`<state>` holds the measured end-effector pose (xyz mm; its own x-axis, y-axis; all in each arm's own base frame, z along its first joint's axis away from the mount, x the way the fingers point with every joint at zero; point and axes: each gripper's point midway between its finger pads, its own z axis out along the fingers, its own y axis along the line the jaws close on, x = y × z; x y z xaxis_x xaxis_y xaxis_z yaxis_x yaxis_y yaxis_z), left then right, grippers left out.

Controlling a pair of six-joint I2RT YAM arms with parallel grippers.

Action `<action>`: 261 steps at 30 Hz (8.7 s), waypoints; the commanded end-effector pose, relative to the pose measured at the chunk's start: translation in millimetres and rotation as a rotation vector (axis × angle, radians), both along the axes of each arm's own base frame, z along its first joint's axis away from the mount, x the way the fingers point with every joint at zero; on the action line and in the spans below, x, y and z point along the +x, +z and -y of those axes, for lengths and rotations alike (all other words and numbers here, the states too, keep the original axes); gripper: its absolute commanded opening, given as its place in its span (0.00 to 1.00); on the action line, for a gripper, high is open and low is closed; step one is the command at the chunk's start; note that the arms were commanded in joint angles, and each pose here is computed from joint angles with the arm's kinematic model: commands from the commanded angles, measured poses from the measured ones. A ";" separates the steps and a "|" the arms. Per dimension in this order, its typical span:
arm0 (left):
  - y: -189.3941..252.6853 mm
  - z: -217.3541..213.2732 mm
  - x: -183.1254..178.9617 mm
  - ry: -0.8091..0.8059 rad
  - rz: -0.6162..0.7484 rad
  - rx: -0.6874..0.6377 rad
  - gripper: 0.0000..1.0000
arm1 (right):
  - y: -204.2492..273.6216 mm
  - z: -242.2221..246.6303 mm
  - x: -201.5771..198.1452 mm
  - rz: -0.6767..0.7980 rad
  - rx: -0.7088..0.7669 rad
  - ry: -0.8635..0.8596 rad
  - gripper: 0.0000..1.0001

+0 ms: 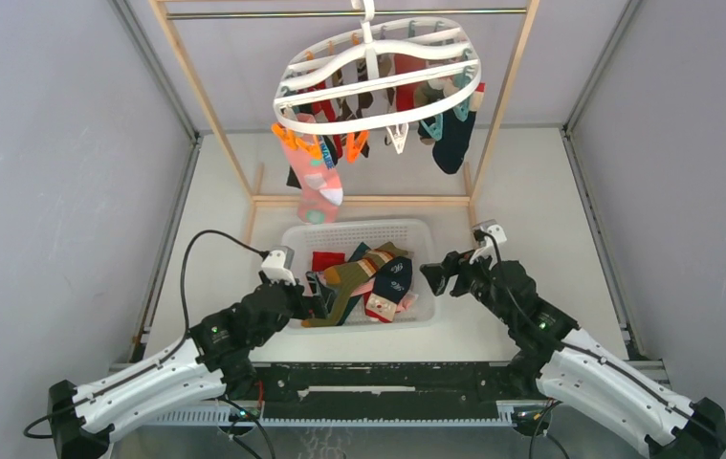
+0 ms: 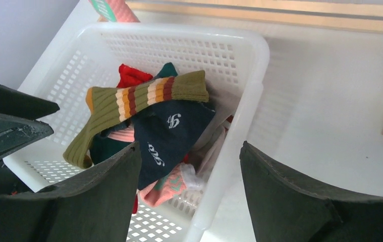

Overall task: Remove the socks clipped to the hanger
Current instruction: Place the sock in the bin, then remove the sock from the hanger.

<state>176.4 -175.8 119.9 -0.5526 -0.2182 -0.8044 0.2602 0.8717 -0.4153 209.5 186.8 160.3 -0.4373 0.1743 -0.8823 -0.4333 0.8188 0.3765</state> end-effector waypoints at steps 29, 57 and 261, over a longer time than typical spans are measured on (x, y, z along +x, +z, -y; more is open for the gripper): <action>57.8 -6.9 -2.4 0.004 0.123 -0.167 1.00 | 67.1 36.2 84.6 0.059 0.133 -0.122 0.80; 68.6 -5.5 -1.7 -0.008 0.129 -0.147 1.00 | 114.7 59.3 131.6 0.164 0.216 -0.164 0.80; 179.1 120.6 16.6 -0.413 0.533 -0.153 0.00 | 163.0 -132.8 -11.6 0.258 0.252 0.365 0.14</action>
